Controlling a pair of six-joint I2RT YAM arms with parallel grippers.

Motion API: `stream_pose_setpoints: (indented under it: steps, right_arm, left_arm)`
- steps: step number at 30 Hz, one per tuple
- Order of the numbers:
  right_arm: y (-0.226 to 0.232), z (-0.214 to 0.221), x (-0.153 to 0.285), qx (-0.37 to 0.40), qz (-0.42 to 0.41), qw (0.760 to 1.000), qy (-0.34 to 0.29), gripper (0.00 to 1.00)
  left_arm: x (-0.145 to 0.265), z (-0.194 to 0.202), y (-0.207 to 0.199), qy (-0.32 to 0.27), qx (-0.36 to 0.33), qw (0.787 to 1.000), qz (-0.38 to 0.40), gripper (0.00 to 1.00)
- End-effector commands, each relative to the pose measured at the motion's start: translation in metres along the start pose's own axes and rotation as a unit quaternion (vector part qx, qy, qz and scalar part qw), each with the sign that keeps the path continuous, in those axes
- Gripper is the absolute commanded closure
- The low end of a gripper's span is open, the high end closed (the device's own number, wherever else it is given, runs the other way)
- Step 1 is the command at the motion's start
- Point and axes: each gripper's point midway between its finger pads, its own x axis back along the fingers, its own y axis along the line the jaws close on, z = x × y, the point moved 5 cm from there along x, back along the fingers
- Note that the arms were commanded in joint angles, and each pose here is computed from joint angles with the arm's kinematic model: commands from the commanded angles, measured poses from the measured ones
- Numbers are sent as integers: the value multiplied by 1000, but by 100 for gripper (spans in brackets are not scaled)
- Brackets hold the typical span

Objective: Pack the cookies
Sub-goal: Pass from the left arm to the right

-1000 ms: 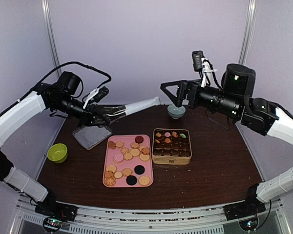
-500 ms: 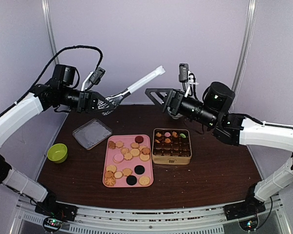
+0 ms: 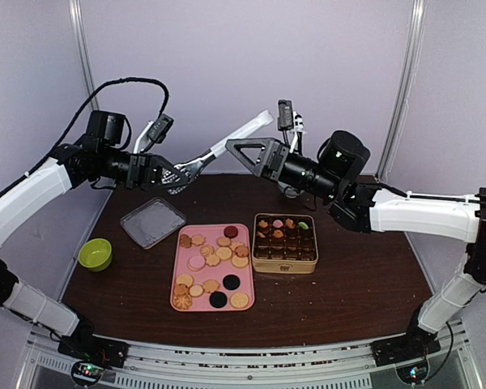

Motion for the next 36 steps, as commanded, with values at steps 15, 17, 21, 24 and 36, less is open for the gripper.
stream_pose_setpoints:
  steps: [15, 17, 21, 24, 36]
  right_arm:
    - [-13, -10, 11, -13, 11, 1000, -19, 19]
    - [-12, -12, 8, -12, 6, 1000, -20, 19]
    - [-4, -16, 6, -17, -26, 999, -33, 21]
    - [-1, -16, 4, -21, -41, 998, -32, 23]
    - [-1, -17, -17, -53, -79, 995, -25, 42]
  left_arm:
    - [4, -6, -21, -9, -60, 998, 31, 100]
    - [3, -6, -20, -9, -61, 998, 30, 100]
    - [3, -5, -19, -8, -59, 998, 29, 100]
    - [3, -3, -17, -7, -55, 998, 30, 100]
    - [1, 1, -15, -2, -55, 998, 34, 100]
